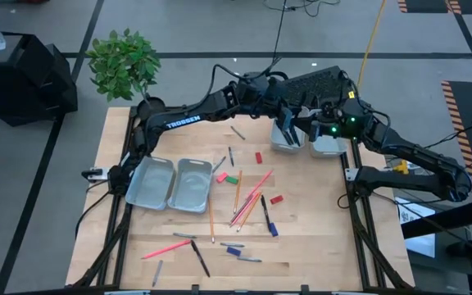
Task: Sort crayons/erasers/pens/pencils in bins
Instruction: Put the black pen into the top left gray bin, then put the gray crayon into the top right gray bin
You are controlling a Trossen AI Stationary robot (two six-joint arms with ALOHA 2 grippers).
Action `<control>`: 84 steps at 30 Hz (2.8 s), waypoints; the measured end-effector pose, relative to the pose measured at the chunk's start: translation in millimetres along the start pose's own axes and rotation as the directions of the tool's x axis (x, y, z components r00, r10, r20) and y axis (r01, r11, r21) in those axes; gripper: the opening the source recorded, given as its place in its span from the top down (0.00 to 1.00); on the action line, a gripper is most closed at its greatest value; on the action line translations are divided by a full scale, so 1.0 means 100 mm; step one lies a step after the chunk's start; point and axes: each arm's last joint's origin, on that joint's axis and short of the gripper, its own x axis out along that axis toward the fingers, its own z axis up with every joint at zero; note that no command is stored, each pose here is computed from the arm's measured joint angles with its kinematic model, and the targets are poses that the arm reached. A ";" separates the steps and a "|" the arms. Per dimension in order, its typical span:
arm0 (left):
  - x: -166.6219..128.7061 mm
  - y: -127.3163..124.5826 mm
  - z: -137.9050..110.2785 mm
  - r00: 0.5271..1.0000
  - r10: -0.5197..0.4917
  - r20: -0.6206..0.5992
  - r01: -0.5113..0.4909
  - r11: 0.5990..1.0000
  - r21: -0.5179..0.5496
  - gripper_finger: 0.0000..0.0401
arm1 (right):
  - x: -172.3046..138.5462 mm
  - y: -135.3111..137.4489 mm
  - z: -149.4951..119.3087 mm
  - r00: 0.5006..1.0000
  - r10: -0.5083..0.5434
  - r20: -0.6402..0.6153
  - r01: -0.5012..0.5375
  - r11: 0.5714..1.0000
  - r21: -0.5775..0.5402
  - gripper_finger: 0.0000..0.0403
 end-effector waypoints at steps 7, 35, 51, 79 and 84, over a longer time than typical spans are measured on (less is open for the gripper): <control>-0.64 0.14 0.19 0.958 0.210 -0.195 -0.168 0.963 0.209 0.49 | 0.25 -0.11 0.01 0.972 -0.192 -0.137 0.193 0.981 -0.009 0.93; -2.66 -0.40 -0.07 0.616 0.649 -0.446 -0.597 0.754 0.274 0.44 | 1.43 -1.61 -0.18 0.370 -0.663 -0.651 0.739 0.634 -0.226 0.76; -1.80 -0.64 -0.93 0.699 0.568 -0.435 -0.556 0.814 0.170 0.44 | 0.80 -0.09 0.18 0.806 -0.498 -0.319 0.414 0.860 -0.298 0.65; -1.31 -3.00 -2.56 0.807 0.085 -0.584 0.072 0.968 0.239 0.61 | -0.02 0.64 -0.77 0.841 -0.189 -0.507 -0.079 0.884 -0.460 0.65; -1.23 -2.97 -2.66 0.822 0.066 -0.566 0.125 0.948 0.292 0.61 | -0.13 0.96 -1.10 0.798 -0.104 -0.594 -0.225 0.862 -0.453 0.65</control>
